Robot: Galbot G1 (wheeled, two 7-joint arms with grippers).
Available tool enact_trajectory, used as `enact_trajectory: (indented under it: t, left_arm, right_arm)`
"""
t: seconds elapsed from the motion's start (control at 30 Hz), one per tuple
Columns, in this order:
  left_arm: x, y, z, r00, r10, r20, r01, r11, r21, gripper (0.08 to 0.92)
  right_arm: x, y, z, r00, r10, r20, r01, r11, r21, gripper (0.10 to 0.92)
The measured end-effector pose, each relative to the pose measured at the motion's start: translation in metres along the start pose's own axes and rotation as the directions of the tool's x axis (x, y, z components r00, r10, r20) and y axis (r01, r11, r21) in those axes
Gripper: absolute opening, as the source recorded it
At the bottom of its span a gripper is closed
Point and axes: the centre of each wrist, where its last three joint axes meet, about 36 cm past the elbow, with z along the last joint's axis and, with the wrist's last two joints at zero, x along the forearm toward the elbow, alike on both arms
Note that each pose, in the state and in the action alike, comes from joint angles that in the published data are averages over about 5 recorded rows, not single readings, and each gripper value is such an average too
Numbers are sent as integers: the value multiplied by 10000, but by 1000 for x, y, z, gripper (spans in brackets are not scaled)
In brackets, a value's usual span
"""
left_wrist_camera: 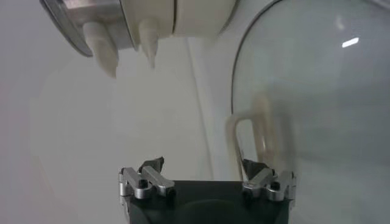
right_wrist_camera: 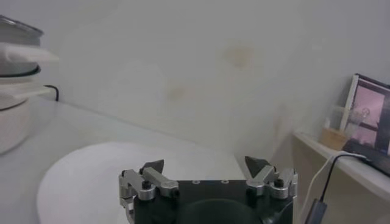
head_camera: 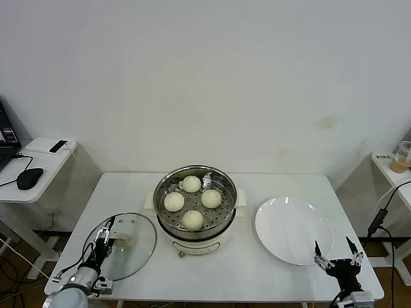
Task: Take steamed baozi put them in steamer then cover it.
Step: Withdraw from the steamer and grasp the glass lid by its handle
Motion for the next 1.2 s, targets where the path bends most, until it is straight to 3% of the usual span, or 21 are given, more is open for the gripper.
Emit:
enact_trajectory:
  t: [0.2, 0.73, 0.93, 1.2]
  left_arm:
    - [-7, -5, 0, 10000, 55, -39, -54, 9998, 197, 778]
    - [-10, -16, 4, 9997, 172, -175, -162, 9984, 548, 316]
    - [-6, -15, 5, 9998, -29, -199, 44, 9971, 756, 162]
    - [8, -4, 4, 9970, -633, -450, 684, 9904, 1202, 143]
  right_arm:
    - [1, 2, -2, 10000, -65, 28, 65, 10000, 10, 823]
    - [3, 5, -10, 9997, -150, 183, 150, 9999, -29, 823]
    - [6, 5, -12, 9995, -184, 245, 184, 9998, 28, 823]
    - [8, 6, -15, 9991, -278, 316, 274, 9995, 140, 823]
